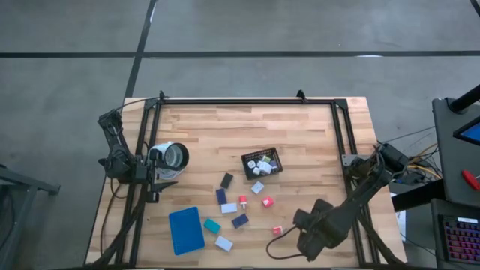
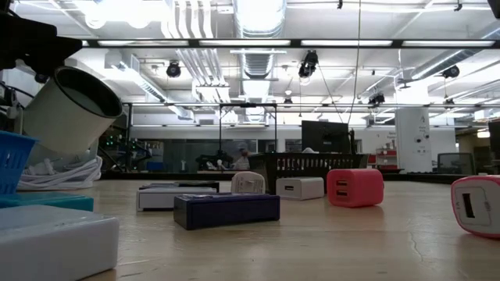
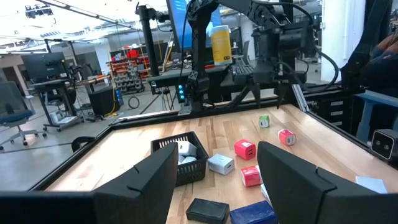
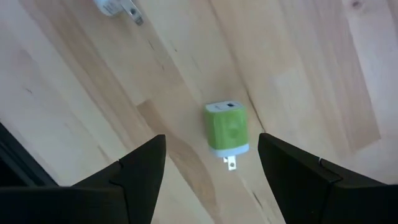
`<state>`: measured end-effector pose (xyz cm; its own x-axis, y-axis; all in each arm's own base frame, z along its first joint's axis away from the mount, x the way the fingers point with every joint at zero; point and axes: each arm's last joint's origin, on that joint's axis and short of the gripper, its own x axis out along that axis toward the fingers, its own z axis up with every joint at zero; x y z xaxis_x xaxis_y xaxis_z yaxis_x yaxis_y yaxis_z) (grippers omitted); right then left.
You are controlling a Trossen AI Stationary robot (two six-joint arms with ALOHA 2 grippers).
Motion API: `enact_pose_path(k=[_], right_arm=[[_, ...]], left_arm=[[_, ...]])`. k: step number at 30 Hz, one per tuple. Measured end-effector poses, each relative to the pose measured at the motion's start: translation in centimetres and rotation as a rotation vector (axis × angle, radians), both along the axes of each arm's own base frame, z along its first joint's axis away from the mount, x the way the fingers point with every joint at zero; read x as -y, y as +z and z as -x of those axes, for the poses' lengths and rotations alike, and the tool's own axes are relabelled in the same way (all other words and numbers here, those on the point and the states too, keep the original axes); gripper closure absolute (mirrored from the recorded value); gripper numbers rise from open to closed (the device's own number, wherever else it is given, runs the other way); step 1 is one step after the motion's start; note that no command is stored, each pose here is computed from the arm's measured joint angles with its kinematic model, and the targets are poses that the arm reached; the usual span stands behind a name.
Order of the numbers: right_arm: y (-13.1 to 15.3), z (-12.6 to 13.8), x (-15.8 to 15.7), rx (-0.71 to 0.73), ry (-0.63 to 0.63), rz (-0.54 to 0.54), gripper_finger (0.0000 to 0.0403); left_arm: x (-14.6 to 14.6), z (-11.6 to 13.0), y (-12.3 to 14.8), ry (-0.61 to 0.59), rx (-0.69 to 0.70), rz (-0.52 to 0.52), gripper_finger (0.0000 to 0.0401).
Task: Pick & Place Office items
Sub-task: Put the green charger adapter into the black bin
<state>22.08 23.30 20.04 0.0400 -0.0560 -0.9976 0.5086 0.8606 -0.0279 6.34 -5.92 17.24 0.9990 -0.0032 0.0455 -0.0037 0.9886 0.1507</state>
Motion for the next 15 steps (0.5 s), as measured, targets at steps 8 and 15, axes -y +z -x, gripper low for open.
enact_pose_path(k=[8, 15], right_arm=[[-1.4, 0.5, 0.5, -0.011, 0.023, 0.005, 0.0152], [-3.2, 1.0, 1.0, -0.012, 0.024, -0.012, 0.0152]], left_arm=[[0.0, 0.0, 0.0, 0.001, 0.000, 0.000, 0.0176], [0.0, 0.0, 0.0, 0.000, 0.000, 0.000, 0.0176]])
